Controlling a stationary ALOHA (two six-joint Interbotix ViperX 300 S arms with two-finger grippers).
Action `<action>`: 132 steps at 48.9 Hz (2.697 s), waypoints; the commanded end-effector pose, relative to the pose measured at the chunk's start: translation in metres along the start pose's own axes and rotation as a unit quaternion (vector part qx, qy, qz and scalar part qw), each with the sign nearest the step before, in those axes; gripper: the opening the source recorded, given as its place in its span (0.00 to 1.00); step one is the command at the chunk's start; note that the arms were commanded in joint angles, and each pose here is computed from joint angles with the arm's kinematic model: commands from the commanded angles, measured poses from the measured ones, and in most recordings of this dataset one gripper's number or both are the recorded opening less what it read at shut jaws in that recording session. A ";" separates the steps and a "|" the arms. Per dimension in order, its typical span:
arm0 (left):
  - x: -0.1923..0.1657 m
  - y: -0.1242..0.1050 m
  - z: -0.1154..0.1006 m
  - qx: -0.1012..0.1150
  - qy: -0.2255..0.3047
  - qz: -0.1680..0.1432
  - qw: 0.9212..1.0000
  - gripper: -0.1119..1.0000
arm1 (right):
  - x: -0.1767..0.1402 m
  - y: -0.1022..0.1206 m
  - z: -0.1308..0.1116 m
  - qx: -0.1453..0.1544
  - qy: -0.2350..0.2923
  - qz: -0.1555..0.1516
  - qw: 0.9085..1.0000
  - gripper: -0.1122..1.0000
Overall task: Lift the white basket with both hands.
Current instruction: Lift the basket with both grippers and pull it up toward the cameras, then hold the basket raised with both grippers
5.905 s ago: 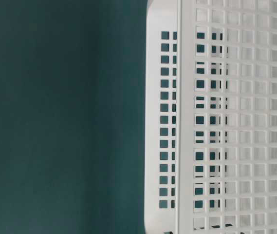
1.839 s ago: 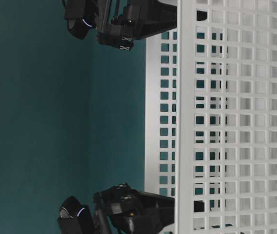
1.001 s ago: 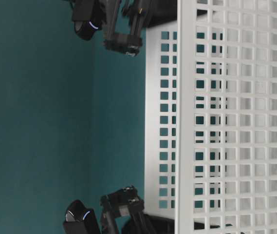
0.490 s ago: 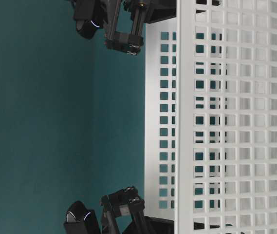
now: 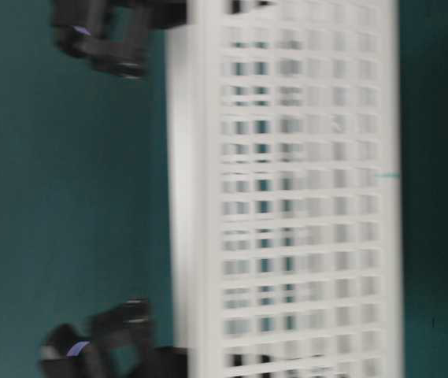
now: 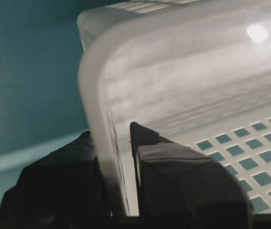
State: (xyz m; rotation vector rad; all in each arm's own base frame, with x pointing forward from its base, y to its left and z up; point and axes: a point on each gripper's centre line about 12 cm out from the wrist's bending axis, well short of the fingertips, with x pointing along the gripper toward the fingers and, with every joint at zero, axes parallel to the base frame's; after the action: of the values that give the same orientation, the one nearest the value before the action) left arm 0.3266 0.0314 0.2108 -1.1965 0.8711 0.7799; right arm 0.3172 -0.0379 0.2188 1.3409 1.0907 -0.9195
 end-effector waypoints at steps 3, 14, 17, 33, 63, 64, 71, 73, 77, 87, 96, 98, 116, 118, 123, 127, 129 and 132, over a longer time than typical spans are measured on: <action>-0.041 -0.029 0.007 0.012 -0.011 -0.036 0.999 0.17 | -0.034 0.017 -0.006 -0.014 0.002 0.025 1.000 0.28; -0.095 -0.052 0.014 0.015 -0.010 -0.027 0.999 0.17 | -0.070 0.031 -0.018 -0.022 0.022 0.054 0.998 0.28; -0.105 -0.056 0.015 0.020 -0.008 -0.024 0.999 0.17 | -0.080 0.035 -0.023 -0.027 0.026 0.064 0.997 0.28; -0.153 -0.081 0.022 0.046 -0.016 -0.044 0.998 0.17 | -0.129 0.045 -0.032 -0.046 0.034 0.076 0.995 0.28; -0.231 -0.108 0.032 0.088 -0.024 -0.058 0.994 0.17 | -0.222 0.047 -0.051 -0.074 0.029 0.136 0.987 0.28; -0.232 -0.108 0.032 0.090 -0.024 -0.056 0.994 0.17 | -0.224 0.047 -0.051 -0.074 0.028 0.137 0.987 0.28; -0.239 -0.115 0.034 0.097 -0.019 -0.039 0.994 0.17 | -0.238 0.049 -0.052 -0.078 0.031 0.125 0.989 0.28; -0.242 -0.118 0.035 0.099 -0.017 -0.037 0.994 0.17 | -0.241 0.049 -0.053 -0.081 0.032 0.118 0.989 0.28; -0.248 -0.123 0.036 0.106 -0.017 -0.035 0.994 0.17 | -0.247 0.051 -0.054 -0.087 0.033 0.112 0.989 0.28; -0.273 -0.136 0.039 0.132 -0.024 -0.052 0.990 0.17 | -0.268 0.054 -0.057 -0.093 0.030 0.127 0.987 0.28; -0.278 -0.140 0.040 0.138 -0.013 -0.027 0.990 0.17 | -0.282 0.061 -0.062 -0.105 0.027 0.147 0.983 0.28; -0.277 -0.142 0.040 0.142 -0.010 -0.021 0.990 0.17 | -0.283 0.061 -0.062 -0.105 0.028 0.144 0.984 0.28; -0.272 -0.146 0.041 0.165 -0.003 -0.004 0.986 0.17 | -0.278 0.062 -0.061 -0.109 0.030 0.129 0.985 0.28; -0.272 -0.145 0.041 0.165 -0.003 -0.003 0.986 0.17 | -0.278 0.062 -0.061 -0.111 0.028 0.129 0.985 0.28; -0.269 -0.145 0.040 0.166 -0.001 0.001 0.986 0.17 | -0.278 0.062 -0.062 -0.113 0.027 0.129 0.985 0.28; -0.267 -0.144 0.040 0.166 0.001 0.005 0.986 0.17 | -0.278 0.062 -0.063 -0.115 0.027 0.129 0.985 0.28; -0.266 -0.143 0.040 0.166 0.002 0.008 0.986 0.17 | -0.277 0.062 -0.063 -0.115 0.027 0.127 0.985 0.28; -0.263 -0.143 0.040 0.165 0.004 0.012 0.986 0.17 | -0.274 0.060 -0.062 -0.114 0.025 0.116 0.986 0.28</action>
State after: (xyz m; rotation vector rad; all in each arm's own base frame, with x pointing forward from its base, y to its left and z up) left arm 0.3293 0.0319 0.5158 -1.0012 0.9485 0.6972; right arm 0.2899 -0.0162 0.5034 1.3561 0.9685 -0.6587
